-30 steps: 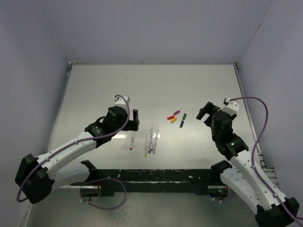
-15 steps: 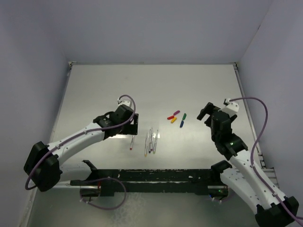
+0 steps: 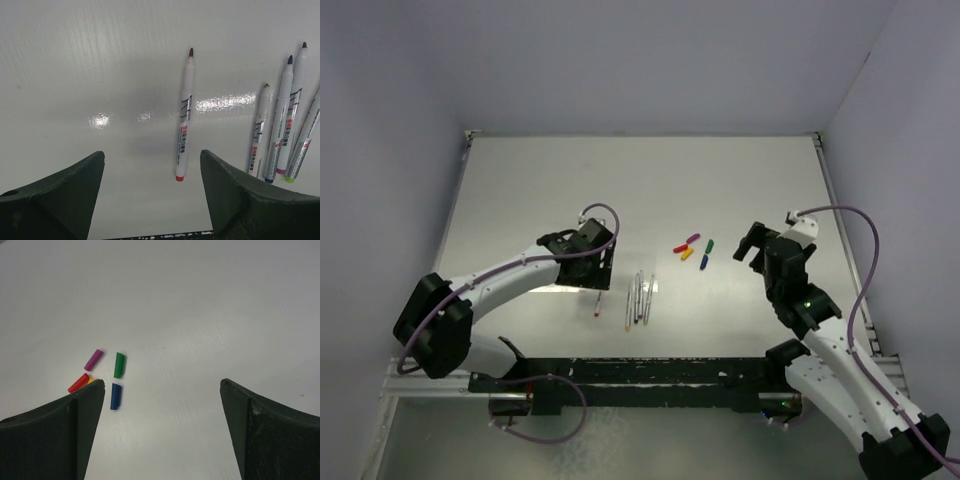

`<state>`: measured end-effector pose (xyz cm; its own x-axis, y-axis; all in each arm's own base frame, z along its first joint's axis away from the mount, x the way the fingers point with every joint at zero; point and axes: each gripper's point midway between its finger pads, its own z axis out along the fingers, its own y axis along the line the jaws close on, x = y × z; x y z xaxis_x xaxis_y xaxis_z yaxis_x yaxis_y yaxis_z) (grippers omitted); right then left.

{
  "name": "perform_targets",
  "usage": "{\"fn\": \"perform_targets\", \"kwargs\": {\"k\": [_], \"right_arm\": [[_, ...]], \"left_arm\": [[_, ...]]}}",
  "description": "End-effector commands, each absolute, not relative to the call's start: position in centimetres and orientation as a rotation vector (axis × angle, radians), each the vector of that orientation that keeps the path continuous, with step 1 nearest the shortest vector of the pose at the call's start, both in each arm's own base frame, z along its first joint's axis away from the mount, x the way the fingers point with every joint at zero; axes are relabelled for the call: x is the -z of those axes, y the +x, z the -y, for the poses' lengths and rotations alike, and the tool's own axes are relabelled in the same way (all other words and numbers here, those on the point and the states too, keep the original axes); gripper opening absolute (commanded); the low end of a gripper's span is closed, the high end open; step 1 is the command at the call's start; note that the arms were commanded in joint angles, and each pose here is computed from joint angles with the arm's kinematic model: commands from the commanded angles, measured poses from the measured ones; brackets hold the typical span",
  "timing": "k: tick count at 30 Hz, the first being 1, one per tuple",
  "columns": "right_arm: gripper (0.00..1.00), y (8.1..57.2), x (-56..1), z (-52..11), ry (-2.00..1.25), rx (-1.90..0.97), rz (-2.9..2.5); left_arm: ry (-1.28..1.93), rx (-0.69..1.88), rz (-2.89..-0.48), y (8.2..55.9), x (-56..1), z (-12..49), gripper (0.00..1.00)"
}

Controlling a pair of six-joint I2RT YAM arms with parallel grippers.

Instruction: Insert the pens into the pen caps

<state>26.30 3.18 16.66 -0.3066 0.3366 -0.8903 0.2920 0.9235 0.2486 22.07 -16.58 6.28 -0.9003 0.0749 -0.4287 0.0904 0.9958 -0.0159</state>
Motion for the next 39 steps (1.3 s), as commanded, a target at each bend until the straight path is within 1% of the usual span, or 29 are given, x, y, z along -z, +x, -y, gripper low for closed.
{"fn": "perform_targets", "kwargs": {"k": [1, 17, 25, 32, 39], "right_arm": [[1.00, 26.6, -17.8, -3.5, 0.417, -0.042, -1.925], [1.00, 26.1, -16.3, -4.3, 0.389, -0.083, -1.978], [1.00, 25.6, -16.1, -4.0, 0.403, -0.076, -1.984], [1.00, 25.5, -16.3, -4.0, 0.410, -0.086, -1.973], [1.00, 25.6, -16.4, -4.1, 0.400, -0.087, -1.974]], "left_arm": [[0.122, 0.105, -2.717, 22.7, -6.8, 18.3, 0.80], [0.149, 0.081, -2.780, 23.1, -4.4, 19.3, 0.76], [0.156, 0.061, -2.810, 22.9, -3.5, 19.3, 0.71], [0.167, 0.054, -2.821, 23.0, -3.0, 19.6, 0.63], [0.179, 0.044, -2.840, 23.0, -1.9, 19.9, 0.59]]}}
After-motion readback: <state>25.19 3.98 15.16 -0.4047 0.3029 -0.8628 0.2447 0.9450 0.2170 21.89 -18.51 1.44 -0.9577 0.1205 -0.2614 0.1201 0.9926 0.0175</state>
